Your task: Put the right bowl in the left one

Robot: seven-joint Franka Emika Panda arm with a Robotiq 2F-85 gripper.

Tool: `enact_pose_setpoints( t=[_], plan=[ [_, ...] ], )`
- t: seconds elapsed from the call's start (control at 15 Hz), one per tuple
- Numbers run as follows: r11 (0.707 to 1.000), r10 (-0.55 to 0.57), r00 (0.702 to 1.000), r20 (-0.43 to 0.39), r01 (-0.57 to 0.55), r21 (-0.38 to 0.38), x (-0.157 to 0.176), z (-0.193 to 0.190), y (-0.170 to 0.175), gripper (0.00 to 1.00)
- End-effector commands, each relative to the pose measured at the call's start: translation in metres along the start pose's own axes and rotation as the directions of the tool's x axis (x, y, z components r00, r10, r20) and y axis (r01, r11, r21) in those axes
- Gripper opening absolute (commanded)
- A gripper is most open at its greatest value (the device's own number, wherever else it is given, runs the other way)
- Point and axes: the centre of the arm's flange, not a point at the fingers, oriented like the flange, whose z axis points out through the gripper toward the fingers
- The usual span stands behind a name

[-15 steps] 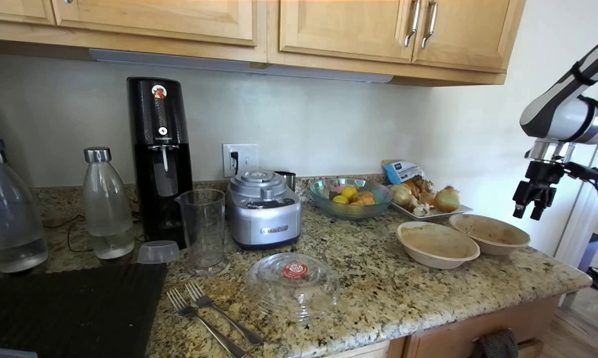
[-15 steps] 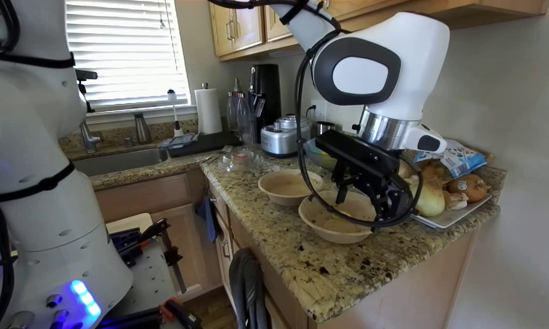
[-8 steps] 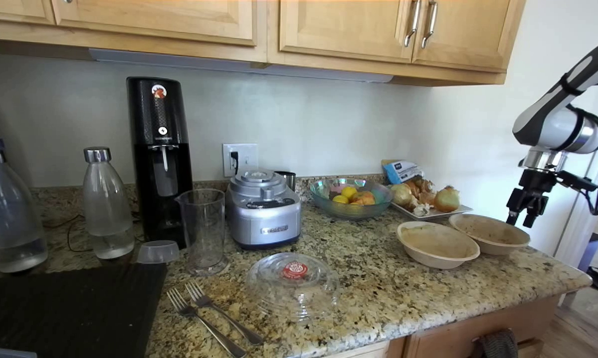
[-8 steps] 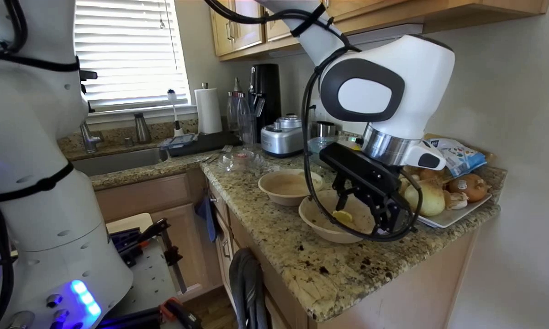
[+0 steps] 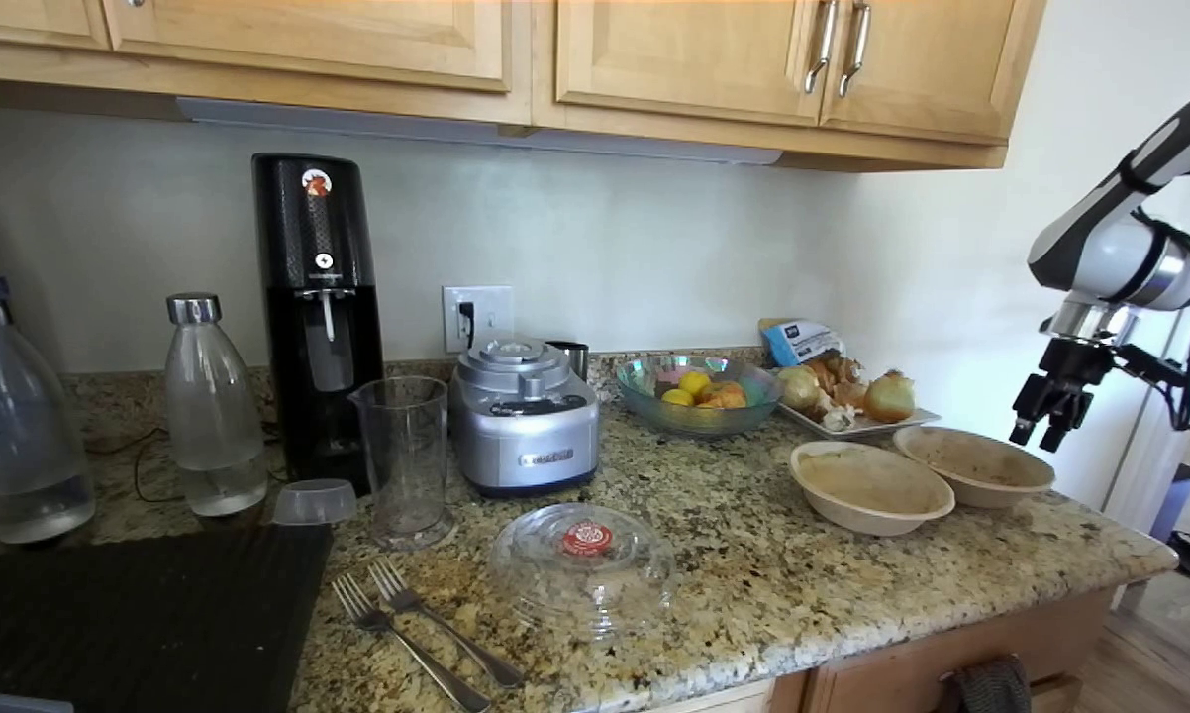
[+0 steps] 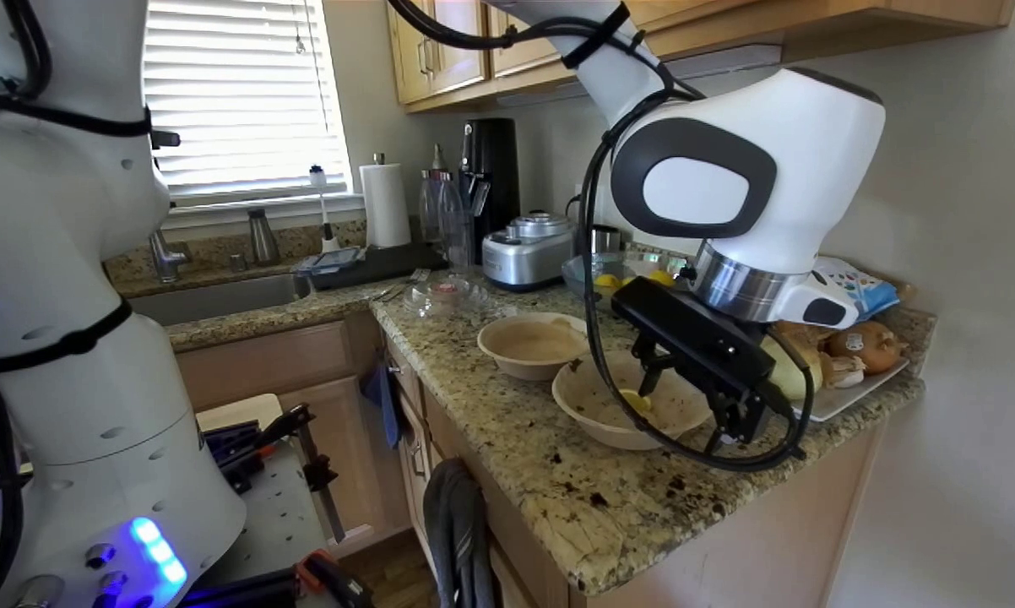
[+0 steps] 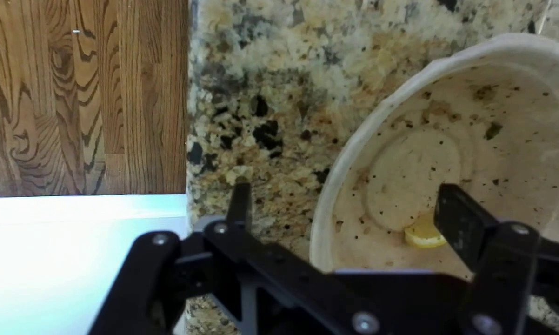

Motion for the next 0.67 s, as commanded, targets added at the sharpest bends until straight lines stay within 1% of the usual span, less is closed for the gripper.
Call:
enact_pose_setpoints(
  t=[0.0, 0.07, 0.2, 0.33, 0.53, 0.6],
  plan=[
    [1.000, -0.007, 1.000, -0.026, 0.008, 0.024, 0.003, 0.008, 0.015, 0.94],
    [1.000, -0.006, 1.000, -0.022, 0.007, 0.029, 0.004, 0.011, 0.017, 0.81],
    [1.000, -0.006, 1.000, -0.020, 0.006, 0.031, 0.006, 0.015, 0.021, 0.70],
    [0.999, -0.011, 1.000, -0.020, 0.012, 0.031, 0.006, 0.017, 0.023, 0.68],
    [0.999, -0.027, 0.999, -0.025, 0.027, 0.029, 0.006, 0.017, 0.024, 0.72],
    [0.999, -0.033, 0.999, -0.029, 0.034, 0.031, 0.005, 0.015, 0.025, 0.71]
  ],
)
